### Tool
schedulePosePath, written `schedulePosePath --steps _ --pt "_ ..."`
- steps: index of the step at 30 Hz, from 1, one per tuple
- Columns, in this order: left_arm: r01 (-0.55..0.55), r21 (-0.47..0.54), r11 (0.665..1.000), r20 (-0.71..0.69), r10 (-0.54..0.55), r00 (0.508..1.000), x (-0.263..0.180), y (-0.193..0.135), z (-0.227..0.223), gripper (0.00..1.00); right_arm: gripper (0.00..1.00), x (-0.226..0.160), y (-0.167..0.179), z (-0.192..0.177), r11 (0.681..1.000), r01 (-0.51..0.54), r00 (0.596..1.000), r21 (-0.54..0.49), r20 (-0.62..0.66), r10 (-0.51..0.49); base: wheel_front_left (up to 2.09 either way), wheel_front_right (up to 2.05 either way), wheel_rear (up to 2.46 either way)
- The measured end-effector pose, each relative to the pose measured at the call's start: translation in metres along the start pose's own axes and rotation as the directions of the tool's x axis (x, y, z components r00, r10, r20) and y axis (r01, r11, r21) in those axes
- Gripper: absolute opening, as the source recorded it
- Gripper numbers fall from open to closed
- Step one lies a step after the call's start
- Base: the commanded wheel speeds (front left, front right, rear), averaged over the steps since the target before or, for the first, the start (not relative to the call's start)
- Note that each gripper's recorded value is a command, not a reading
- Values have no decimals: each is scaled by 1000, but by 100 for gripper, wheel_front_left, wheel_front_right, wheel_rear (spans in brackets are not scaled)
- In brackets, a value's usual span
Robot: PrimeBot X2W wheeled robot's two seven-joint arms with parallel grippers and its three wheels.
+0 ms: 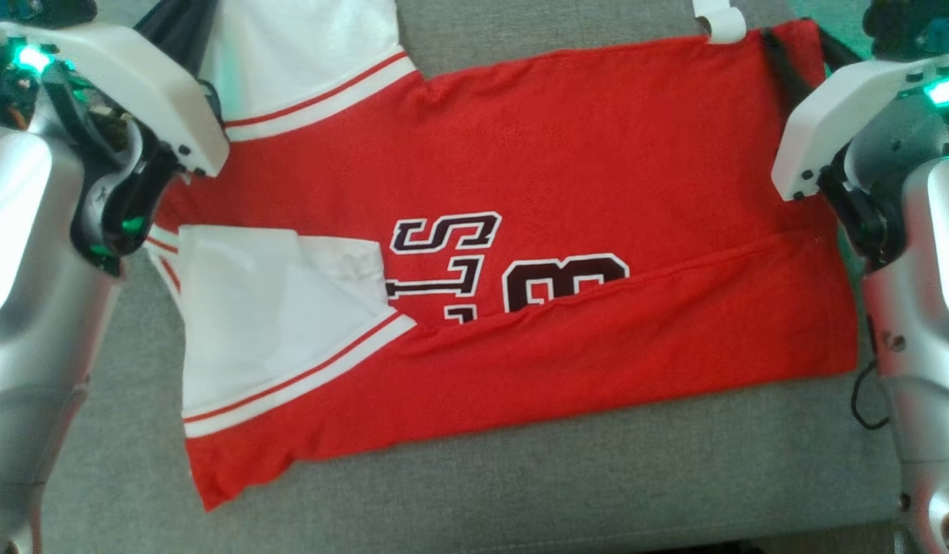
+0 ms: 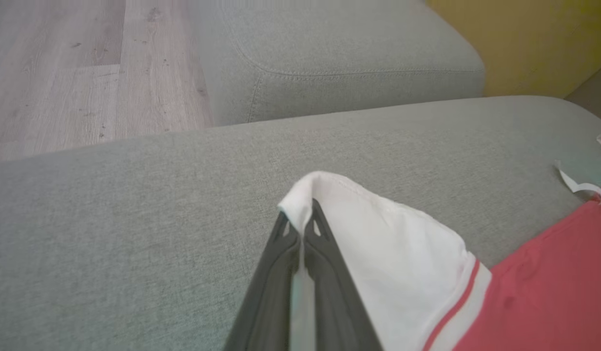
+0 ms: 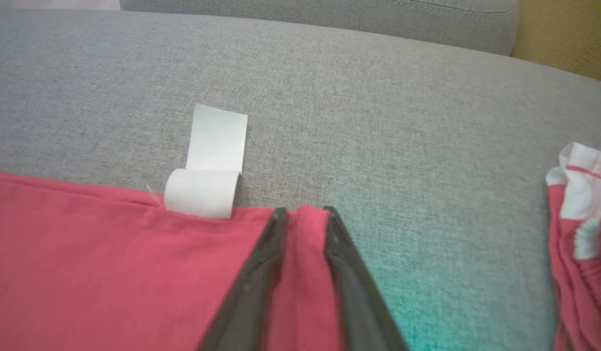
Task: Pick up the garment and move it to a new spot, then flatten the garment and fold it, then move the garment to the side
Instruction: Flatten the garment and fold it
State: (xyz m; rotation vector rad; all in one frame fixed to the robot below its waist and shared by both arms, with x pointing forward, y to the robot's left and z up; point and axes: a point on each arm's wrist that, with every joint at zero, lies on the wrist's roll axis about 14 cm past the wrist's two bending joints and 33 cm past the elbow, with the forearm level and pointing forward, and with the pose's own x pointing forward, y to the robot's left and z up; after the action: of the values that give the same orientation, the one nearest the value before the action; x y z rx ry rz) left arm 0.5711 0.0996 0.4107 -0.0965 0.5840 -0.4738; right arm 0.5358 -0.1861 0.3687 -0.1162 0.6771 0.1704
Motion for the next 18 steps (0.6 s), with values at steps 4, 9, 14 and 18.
schedulePosePath --steps 4,9,14,18 --pt "9 7 1000 47 -10 999 -9 -6 14 0 0 0 1 6 1000 -3 1000 4 20 3 0 0 0" --pt "14 14 1000 103 -16 995 -22 -12 24 0 0 -7 -2 25 1000 9 995 10 100 -10 0 0 0" --pt "48 -7 999 169 -46 985 -41 -26 28 0 0 -22 -2 47 1000 12 979 16 201 -15 0 0 0" --pt "62 -18 998 236 -56 970 -64 -38 25 0 0 -39 -4 45 999 27 968 29 250 -33 0 0 0"
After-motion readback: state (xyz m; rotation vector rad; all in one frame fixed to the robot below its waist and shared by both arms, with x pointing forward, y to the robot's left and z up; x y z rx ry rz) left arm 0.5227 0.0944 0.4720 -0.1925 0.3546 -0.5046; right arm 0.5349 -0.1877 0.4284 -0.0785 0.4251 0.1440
